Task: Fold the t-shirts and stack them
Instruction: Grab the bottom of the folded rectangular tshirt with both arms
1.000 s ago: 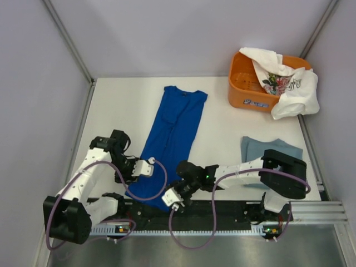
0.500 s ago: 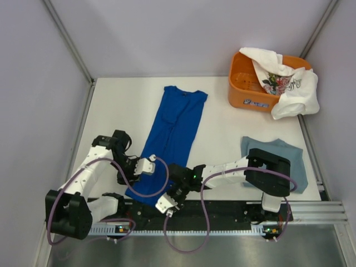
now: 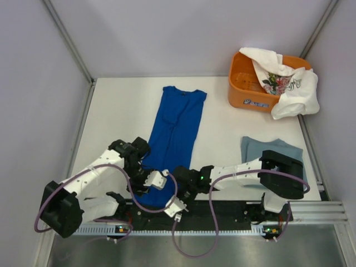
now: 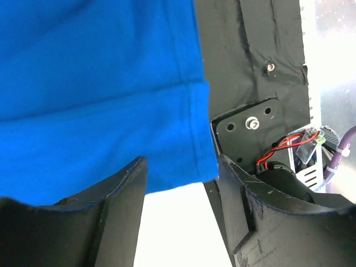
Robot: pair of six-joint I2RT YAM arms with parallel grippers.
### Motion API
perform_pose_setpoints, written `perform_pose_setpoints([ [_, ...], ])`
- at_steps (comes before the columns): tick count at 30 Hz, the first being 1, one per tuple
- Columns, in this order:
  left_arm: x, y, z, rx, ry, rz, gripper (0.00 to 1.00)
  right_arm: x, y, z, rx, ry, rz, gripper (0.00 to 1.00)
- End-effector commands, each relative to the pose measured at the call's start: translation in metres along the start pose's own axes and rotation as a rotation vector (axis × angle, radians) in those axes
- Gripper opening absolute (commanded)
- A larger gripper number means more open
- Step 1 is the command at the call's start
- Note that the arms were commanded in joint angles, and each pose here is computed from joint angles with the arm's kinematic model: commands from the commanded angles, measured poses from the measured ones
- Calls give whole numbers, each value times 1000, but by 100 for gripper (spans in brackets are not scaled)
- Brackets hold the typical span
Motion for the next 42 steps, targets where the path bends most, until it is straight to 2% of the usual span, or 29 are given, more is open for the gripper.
perform_pose_setpoints([
  [1,-9,12,6,14,40,14,60,30,-21,21,142,63,-43,0],
  [5,-8,17,7,40,113,-6,62,36,-22,21,131,82,-65,0],
  [9,-9,32,20,134,189,6,63,29,-23,17,133,88,-35,23],
  [13,-10,44,24,144,227,30,63,30,-27,8,88,87,-53,41],
  [21,-10,47,33,218,246,54,60,27,-26,-11,23,82,-72,47],
  [23,-10,50,34,213,234,51,52,27,-20,-11,18,91,-88,47],
  [24,-9,50,33,206,227,40,44,26,-15,-13,11,85,-85,47],
  [29,-8,45,24,153,181,-3,16,18,-4,-17,-40,131,-19,45],
  [30,-7,42,21,143,176,-17,7,18,-4,-18,-52,134,-19,42],
  [31,-7,39,18,135,165,-32,0,17,-4,-19,-62,142,-19,34],
  [33,-7,34,14,124,136,-49,0,18,-5,-24,-82,164,-27,6],
  [34,-7,32,13,129,121,-57,0,18,-8,-27,-95,179,-21,0],
  [38,3,19,7,143,43,-165,0,19,-22,-26,-130,276,33,0],
  [42,23,3,0,134,-46,-298,0,3,-45,-19,-204,402,182,0],
])
Point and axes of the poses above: each gripper's point midway between its finger pads, its own y axis out along the fingers, its own x axis along the line the jaws close on, z = x × y, the point moved 9 cm from there along -y, back along the fingers, and after that the axes turned 9 degrees about y, right-handed, at the moved point
